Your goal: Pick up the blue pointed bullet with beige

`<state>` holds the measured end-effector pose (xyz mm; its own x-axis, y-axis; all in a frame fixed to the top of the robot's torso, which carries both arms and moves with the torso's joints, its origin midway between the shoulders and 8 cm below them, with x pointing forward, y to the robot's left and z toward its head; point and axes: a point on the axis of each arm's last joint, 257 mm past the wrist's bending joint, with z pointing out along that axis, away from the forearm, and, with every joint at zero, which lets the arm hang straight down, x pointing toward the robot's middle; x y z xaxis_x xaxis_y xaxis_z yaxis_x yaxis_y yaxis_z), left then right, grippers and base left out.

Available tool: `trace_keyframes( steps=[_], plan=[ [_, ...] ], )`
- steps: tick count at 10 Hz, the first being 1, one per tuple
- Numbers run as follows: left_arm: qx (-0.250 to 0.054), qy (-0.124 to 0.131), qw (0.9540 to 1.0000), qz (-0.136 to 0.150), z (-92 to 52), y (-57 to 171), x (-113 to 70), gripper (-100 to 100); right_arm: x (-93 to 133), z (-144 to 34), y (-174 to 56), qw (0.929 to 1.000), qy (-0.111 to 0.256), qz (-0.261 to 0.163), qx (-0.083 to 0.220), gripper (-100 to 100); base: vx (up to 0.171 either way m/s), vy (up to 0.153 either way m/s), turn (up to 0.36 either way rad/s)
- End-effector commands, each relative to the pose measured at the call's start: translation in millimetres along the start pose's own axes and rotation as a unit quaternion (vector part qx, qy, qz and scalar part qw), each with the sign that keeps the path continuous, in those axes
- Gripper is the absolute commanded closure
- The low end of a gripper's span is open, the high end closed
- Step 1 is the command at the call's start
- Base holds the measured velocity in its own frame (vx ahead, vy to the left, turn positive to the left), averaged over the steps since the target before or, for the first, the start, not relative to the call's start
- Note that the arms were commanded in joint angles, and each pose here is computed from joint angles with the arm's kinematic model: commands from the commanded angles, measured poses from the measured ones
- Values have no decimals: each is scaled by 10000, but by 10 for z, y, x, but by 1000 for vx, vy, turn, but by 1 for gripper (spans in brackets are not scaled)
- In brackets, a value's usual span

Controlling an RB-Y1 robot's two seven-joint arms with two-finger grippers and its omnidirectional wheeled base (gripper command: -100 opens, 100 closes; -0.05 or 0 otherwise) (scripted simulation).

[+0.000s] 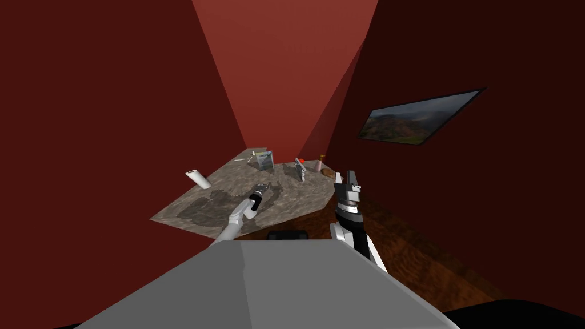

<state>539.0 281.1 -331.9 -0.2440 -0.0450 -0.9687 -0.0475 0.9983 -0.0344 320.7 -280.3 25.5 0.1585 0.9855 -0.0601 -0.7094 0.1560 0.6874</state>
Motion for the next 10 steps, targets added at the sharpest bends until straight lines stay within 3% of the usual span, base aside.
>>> trace_keyframes(
  steps=[1,2,3,5,6,7,10],
  plan=[
    [-29,-7,10000,59,27,-66,-13,-100,0,0,0,10000,0,0,0,0,-30,75,-2],
    [-82,-42,9999,-44,114,-266,-83,-100,0,0,0,10000,-1,0,1,0,-44,99,-156],
    [-136,-41,9999,29,112,-267,-79,-100,0,0,0,10000,0,1,-1,0,-65,103,-107],
    [-226,-60,9996,-134,185,-484,-149,-100,0,0,0,10000,0,0,-1,0,-103,139,-119],
    [-234,-88,9997,-8,185,-480,-165,-100,0,0,0,10000,0,0,0,0,-41,55,-5],
    [-322,-124,9993,-139,248,-662,-256,-100,0,0,0,10000,-1,0,1,0,-88,109,-131],
    [-322,-145,9994,-57,244,-682,-267,-100,0,0,0,10000,-1,0,1,0,-37,61,-41]
  ],
)
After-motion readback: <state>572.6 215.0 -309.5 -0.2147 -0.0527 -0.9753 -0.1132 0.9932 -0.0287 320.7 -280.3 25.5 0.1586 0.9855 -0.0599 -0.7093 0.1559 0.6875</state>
